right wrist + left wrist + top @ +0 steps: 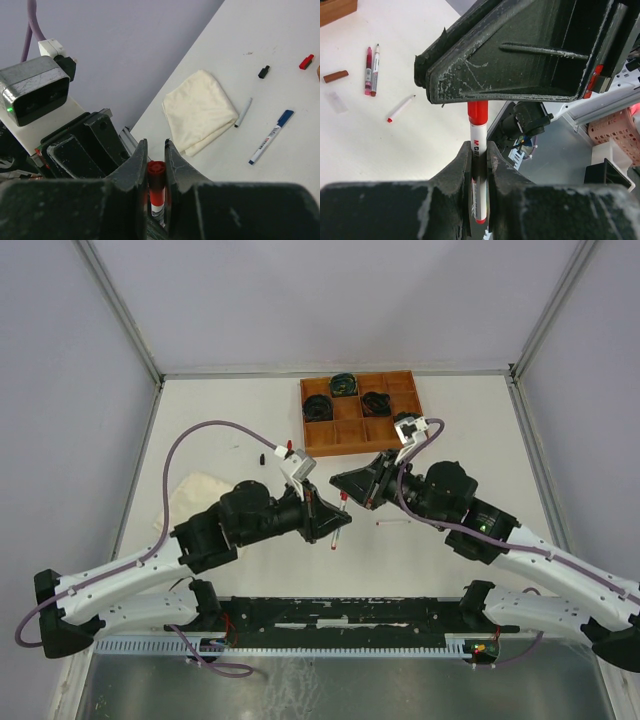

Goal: Insert the pens into the pen caps
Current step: Press the pen cap onto the pen.

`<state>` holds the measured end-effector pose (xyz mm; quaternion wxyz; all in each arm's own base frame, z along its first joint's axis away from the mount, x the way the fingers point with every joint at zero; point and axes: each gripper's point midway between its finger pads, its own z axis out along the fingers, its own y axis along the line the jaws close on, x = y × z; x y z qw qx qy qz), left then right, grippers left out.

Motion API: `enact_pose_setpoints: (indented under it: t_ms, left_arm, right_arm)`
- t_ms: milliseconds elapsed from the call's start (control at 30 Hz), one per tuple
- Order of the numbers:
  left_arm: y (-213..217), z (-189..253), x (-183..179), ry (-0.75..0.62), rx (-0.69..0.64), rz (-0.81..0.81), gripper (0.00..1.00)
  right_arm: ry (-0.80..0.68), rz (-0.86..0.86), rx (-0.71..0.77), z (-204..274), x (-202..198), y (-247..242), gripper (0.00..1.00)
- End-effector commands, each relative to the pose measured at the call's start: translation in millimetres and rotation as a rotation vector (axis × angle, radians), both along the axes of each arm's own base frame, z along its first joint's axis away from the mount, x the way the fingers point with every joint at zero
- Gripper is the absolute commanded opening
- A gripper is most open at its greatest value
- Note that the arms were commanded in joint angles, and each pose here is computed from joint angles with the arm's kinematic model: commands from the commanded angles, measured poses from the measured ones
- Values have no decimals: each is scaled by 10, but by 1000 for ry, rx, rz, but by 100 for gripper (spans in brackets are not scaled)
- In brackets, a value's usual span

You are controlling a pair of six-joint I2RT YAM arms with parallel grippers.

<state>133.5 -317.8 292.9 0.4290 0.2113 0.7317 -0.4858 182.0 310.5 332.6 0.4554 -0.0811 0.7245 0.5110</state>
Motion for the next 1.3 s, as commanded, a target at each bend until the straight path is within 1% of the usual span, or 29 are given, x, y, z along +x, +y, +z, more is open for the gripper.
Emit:
enact_pose_setpoints:
  t_ms: [0,233,367,533,667,700,833,1000,1067,1200,1267]
  left_arm:
    - [89,1278,146,-247,-287,77,3]
    - [253,1668,89,-300,-376,96,3]
    - [337,1803,77,-318,-406,113,3]
    - [382,1818,87,-325,-401,129,3]
    - [375,1710,99,-315,-363,130,3]
    - [365,1679,90,-312,-352,123,3]
    - [300,1516,56,-291,-286,82,3]
    - [175,1212,14,-250,-180,18,3]
    - [143,1124,8,-238,-158,4,3]
    - [164,958,28,-213,-124,19,3]
    - [193,867,51,-197,-104,37,3]
  right_arm:
    - [77,194,-171,-493,-434,178,0]
    - [111,247,-233,-769,-599,278,0]
    - [124,264,-269,-936,-696,334,0]
    - [139,249,-274,-1053,-733,326,0]
    - [104,185,-241,-868,-628,282,0]
    - [85,165,-231,-786,-587,274,2]
    - [3,90,-180,-369,-427,253,19]
    - [-79,-9,-95,107,-255,186,35]
    - [-109,-30,-60,262,-234,135,41]
    - [-151,-55,-17,418,-246,-15,46]
    - [-157,-69,-23,377,-254,-104,48]
